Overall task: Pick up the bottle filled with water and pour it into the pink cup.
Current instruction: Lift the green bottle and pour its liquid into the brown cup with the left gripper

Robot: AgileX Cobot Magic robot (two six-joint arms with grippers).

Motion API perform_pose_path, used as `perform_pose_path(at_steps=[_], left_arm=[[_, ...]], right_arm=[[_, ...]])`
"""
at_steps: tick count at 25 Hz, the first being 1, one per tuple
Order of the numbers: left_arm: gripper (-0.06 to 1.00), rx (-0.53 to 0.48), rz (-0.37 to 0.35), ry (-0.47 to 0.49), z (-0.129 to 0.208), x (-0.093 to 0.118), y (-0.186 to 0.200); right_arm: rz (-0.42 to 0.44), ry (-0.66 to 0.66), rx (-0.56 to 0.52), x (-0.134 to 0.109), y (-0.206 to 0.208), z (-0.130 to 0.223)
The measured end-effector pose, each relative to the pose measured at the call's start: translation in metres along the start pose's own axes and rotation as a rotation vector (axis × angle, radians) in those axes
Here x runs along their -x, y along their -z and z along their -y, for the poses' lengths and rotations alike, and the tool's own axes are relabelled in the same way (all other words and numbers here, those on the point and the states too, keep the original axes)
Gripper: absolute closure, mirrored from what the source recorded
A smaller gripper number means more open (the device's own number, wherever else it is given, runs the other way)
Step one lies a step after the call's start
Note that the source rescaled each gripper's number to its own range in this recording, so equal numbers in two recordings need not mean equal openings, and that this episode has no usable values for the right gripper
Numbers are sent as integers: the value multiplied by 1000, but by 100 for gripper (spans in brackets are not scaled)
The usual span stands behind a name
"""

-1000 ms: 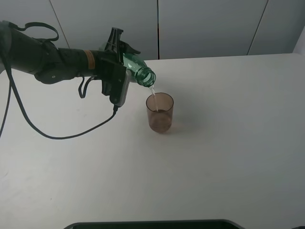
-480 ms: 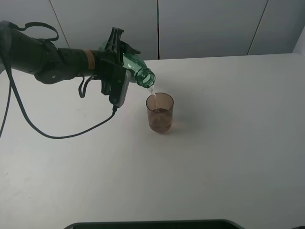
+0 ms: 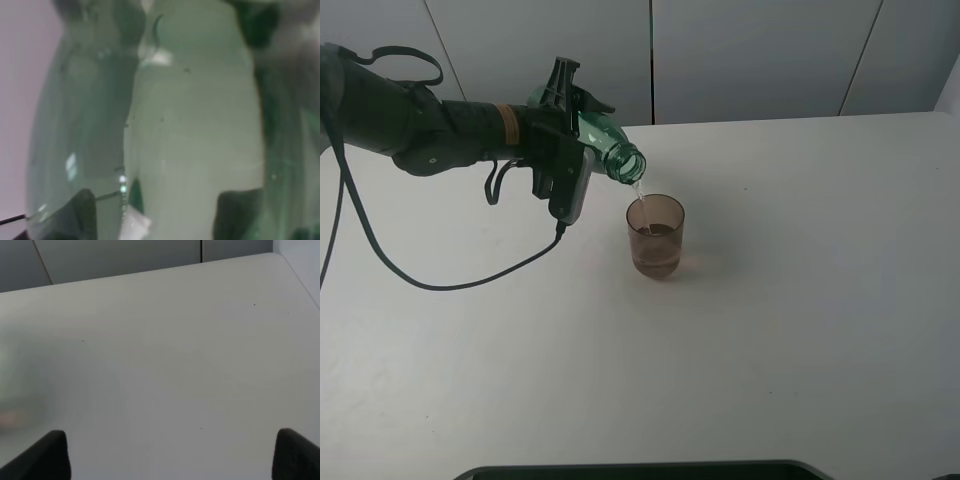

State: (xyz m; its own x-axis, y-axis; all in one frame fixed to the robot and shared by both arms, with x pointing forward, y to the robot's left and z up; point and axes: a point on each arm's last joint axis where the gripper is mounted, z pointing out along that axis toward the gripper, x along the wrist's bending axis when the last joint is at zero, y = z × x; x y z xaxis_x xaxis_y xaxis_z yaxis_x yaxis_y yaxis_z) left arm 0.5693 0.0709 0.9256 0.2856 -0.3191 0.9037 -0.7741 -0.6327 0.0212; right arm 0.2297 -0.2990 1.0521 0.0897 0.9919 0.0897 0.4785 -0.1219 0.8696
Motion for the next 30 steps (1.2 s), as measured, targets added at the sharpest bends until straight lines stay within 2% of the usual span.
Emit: perform_pose_path(at_steps=[30], left_arm=[[92, 1, -8, -20, 0, -1, 0]], right_arm=[[0, 0, 0, 0, 0, 0]])
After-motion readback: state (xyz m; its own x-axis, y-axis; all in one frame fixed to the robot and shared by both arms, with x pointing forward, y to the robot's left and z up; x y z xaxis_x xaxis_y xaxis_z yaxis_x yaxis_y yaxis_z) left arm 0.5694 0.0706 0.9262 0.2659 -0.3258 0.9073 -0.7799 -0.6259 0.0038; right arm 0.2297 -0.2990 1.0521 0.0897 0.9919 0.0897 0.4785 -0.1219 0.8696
